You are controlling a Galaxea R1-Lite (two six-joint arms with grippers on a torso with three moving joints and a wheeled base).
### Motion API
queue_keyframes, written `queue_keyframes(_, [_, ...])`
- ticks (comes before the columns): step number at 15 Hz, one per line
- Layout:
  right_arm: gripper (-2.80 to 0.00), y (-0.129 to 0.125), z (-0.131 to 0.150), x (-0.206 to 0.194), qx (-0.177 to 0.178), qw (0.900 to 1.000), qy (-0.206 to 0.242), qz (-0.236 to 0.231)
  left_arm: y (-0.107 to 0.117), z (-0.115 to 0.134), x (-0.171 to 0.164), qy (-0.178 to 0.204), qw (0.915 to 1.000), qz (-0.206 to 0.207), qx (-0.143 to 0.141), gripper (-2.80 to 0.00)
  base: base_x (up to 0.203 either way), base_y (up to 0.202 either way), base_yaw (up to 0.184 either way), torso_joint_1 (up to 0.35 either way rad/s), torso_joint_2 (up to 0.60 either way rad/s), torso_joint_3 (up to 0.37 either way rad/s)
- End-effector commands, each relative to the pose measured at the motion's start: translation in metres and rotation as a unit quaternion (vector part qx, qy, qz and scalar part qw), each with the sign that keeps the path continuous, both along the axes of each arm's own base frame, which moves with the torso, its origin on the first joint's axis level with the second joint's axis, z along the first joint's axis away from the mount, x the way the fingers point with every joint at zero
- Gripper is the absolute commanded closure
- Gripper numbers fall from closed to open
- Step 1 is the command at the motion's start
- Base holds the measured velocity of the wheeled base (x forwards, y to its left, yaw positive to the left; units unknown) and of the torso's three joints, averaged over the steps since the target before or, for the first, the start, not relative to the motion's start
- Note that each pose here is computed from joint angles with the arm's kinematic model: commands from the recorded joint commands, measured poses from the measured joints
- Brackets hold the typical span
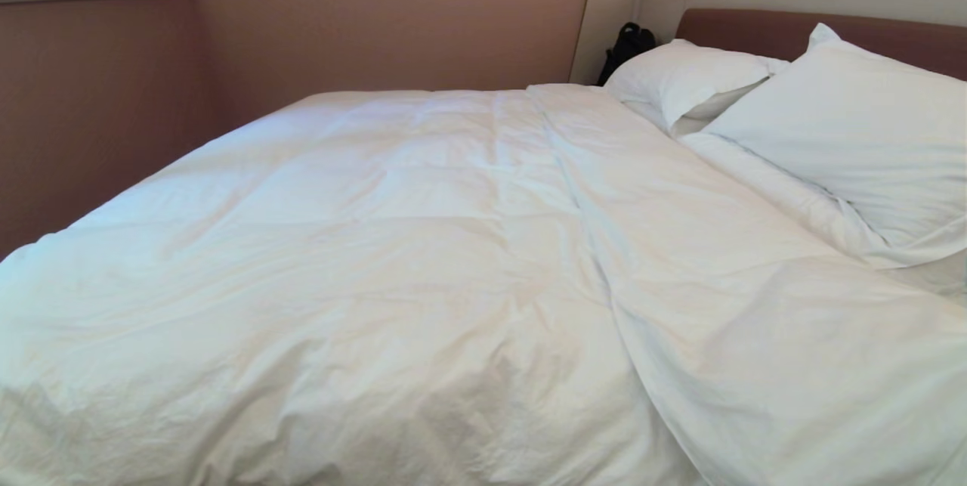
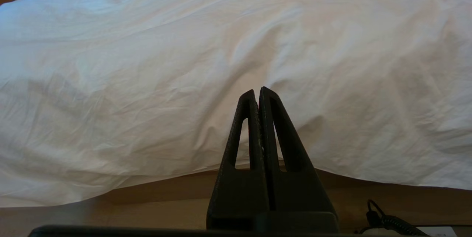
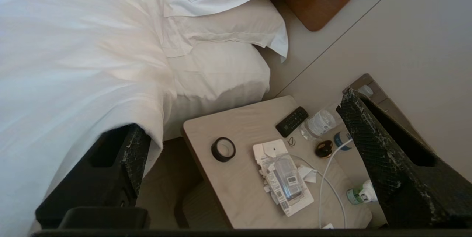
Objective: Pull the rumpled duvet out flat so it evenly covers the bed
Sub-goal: Flatten the corners of the folded blanket
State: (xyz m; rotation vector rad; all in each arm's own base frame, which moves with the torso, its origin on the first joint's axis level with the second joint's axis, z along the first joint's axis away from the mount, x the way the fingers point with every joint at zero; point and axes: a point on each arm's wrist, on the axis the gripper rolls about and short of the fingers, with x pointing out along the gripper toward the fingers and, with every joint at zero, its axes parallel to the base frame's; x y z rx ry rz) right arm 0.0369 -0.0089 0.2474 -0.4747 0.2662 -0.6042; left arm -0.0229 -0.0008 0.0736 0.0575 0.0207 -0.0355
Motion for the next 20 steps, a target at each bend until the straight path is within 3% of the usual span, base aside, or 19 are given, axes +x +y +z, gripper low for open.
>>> queue_keyframes(1, [-2.8,0.004,0.003,0.016,0.012,1.0,0.011,-0.005,0.0,0.0,0.0,0.0,1.0,0.0,0.0,0.0,0.0,0.0,0.0,0.0,0.0,0.0])
queue_keyframes(9, [-2.8,0.001,0.014,0.017,0.02,0.999,-0.007,-0.037,0.0,0.0,0.0,0.0,1.0,0.0,0.0,0.0,0.0,0.0,0.0,0.0,0.0,0.0])
queue_keyframes(11, [-2.8,-0.002,0.014,0.02,0.018,0.998,0.001,-0.065,0.0,0.0,0.0,0.0,1.0,0.0,0.0,0.0,0.0,0.0,0.0,0.0,0.0,0.0])
queue_keyframes(14, [-2.8,-0.001,0.007,0.023,0.029,0.997,0.029,-0.06,0.0,0.0,0.0,0.0,1.0,0.0,0.0,0.0,0.0,0.0,0.0,0.0,0.0,0.0])
queue_keyframes(15, [-2.8,-0.001,0.004,0.024,0.038,0.997,0.038,-0.052,0.0,0.0,0.0,0.0,1.0,0.0,0.0,0.0,0.0,0.0,0.0,0.0,0.0,0.0])
queue_keyframes(17, [-2.8,0.001,-0.003,0.03,0.093,0.993,0.077,-0.006,0.0,0.0,0.0,0.0,1.0,0.0,0.0,0.0,0.0,0.0,0.0,0.0,0.0,0.0])
queue_keyframes(20, [-2.8,0.002,0.002,0.033,0.141,0.983,0.118,0.003,0.0,0.0,0.0,0.0,1.0,0.0,0.0,0.0,0.0,0.0,0.0,0.0,0.0,0.0])
